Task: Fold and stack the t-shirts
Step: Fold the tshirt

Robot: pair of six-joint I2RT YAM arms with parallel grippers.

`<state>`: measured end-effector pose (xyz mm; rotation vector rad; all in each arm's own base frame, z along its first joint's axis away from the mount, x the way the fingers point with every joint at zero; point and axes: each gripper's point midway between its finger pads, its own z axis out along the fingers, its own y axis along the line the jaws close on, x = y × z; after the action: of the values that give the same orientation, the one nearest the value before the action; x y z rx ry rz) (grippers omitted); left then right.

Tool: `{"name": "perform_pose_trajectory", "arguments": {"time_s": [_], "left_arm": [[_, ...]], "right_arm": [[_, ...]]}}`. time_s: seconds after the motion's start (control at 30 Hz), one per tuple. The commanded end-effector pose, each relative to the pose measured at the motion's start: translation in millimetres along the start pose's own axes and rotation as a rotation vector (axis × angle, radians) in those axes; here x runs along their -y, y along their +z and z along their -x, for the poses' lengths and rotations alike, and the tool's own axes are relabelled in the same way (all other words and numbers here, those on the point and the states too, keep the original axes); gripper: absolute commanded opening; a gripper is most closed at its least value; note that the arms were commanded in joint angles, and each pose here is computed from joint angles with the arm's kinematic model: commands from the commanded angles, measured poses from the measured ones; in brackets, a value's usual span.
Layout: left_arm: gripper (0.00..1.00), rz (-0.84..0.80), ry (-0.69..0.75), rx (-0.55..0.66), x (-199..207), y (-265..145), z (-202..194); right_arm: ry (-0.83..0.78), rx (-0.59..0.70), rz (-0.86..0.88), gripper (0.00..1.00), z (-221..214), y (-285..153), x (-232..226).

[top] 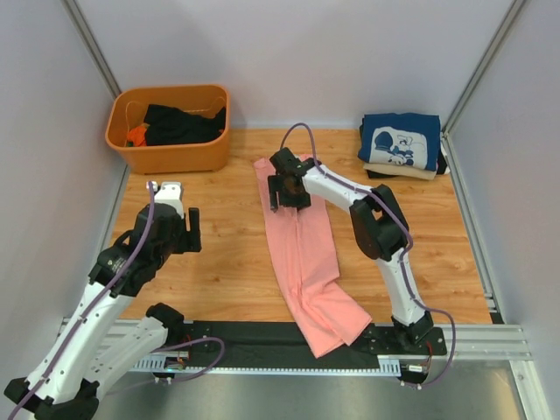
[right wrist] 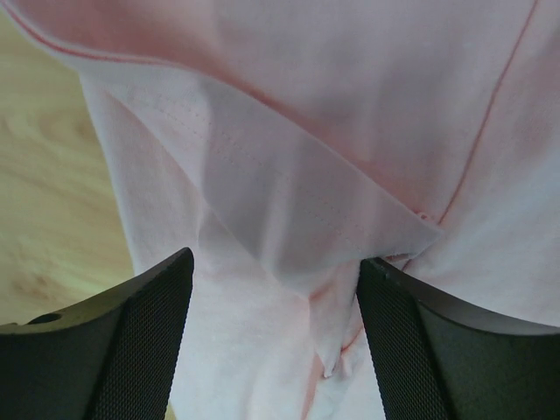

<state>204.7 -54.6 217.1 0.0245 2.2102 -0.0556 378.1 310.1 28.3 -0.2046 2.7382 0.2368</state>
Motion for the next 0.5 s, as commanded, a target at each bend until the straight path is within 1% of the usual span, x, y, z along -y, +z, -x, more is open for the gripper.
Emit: {"name": "perform_pose_trajectory", "arguments": {"time_s": [0.0,0.03,0.07,0.1,0.13,0.17,0.2,0.23,0.27,0.3,0.37,0.47], "left_arm": [[0.8,0.031,0.034,0.029,-6,3,6],[0.8,0.037,0.036,0.03,-7,4,6],[0.8,0.039,0.038,0.025,-6,7,5],[0.8,0.038,0.042,0.015,-5,9,4],[0.8,0.036,0.046,0.007,-4,11,3],[0.79,0.039,0.052,-0.009,-3,14,1],[0.8,0.045,0.056,-0.019,-3,16,-1],[0.79,0.048,0.058,-0.024,-3,17,-1],[0.79,0.053,0.064,-0.039,-3,19,-3],[0.79,0.056,0.065,-0.042,-4,20,-4],[0.79,0.06,0.069,-0.057,-3,23,-6],[0.79,0.067,0.08,-0.076,-3,27,-8]], "right_arm": [[0.042,-0.024,-0.018,0.75,30,24,23],[0.042,-0.056,-0.034,0.75,28,31,30],[0.06,-0.047,-0.041,0.75,45,45,38],[0.07,-0.055,-0.046,0.74,50,52,44],[0.084,-0.103,-0.068,0.74,43,72,56],[0.104,-0.098,-0.061,0.74,51,77,61],[0.149,-0.045,-0.044,0.73,78,75,70],[0.191,-0.063,-0.015,0.7,78,89,72],[0.239,-0.041,-0.014,0.68,90,92,83],[0.268,0.014,0.009,0.68,111,88,83],[0.368,0.049,0.021,0.72,124,94,93],[0.502,0.116,0.08,0.74,146,93,92]]}}
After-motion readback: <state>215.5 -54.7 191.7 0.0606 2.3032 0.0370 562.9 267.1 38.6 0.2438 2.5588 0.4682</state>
